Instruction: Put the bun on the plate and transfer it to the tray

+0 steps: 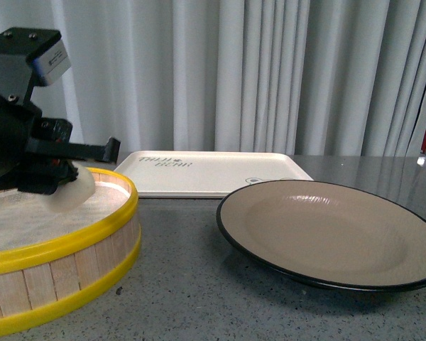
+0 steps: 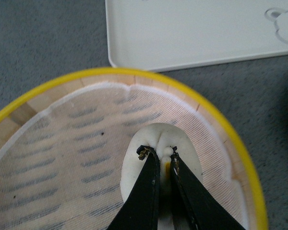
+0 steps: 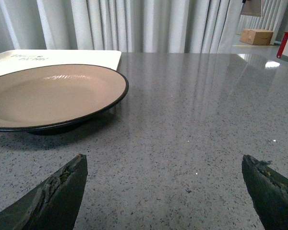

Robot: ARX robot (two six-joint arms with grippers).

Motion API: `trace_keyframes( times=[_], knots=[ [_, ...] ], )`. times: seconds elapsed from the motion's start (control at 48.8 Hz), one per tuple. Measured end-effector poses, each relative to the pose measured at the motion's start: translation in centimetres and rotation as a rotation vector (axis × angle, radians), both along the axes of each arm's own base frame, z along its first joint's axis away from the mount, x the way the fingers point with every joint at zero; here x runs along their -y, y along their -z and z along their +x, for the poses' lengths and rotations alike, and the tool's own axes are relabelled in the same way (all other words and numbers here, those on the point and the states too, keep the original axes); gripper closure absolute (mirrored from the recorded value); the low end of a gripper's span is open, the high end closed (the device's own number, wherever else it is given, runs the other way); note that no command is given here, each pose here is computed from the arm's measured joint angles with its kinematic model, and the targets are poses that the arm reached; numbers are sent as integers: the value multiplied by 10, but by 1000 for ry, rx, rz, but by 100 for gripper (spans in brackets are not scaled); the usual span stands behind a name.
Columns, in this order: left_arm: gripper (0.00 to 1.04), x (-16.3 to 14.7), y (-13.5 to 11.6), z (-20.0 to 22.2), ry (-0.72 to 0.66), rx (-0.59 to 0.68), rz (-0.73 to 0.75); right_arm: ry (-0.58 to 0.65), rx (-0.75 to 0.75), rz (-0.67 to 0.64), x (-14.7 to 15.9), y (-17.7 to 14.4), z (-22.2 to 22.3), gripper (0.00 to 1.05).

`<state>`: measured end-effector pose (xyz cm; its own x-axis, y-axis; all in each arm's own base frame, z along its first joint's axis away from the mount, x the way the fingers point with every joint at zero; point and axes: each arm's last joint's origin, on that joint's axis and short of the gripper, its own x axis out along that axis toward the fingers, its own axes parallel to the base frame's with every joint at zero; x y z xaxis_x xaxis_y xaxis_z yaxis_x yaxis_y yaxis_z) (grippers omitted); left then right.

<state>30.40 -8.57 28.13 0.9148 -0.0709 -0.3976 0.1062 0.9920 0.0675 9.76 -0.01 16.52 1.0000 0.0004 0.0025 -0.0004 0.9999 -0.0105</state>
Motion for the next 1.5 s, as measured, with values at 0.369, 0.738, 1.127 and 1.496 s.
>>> trace_keyframes(
  times=[0.369, 0.738, 1.127, 1.496],
  knots=[
    [101, 69, -13, 22, 397, 215, -121, 0, 0, 0, 0, 0, 0, 8],
    [101, 122, 0, 48, 750, 94, -72, 0, 0, 0, 0, 0, 0, 8],
    [101, 141, 33, 67, 735, -86, 38, 0, 0, 0, 0, 0, 0, 8],
    [85, 144, 31, 69, 716, -107, 24, 0, 0, 0, 0, 0, 0, 8]
  ],
)
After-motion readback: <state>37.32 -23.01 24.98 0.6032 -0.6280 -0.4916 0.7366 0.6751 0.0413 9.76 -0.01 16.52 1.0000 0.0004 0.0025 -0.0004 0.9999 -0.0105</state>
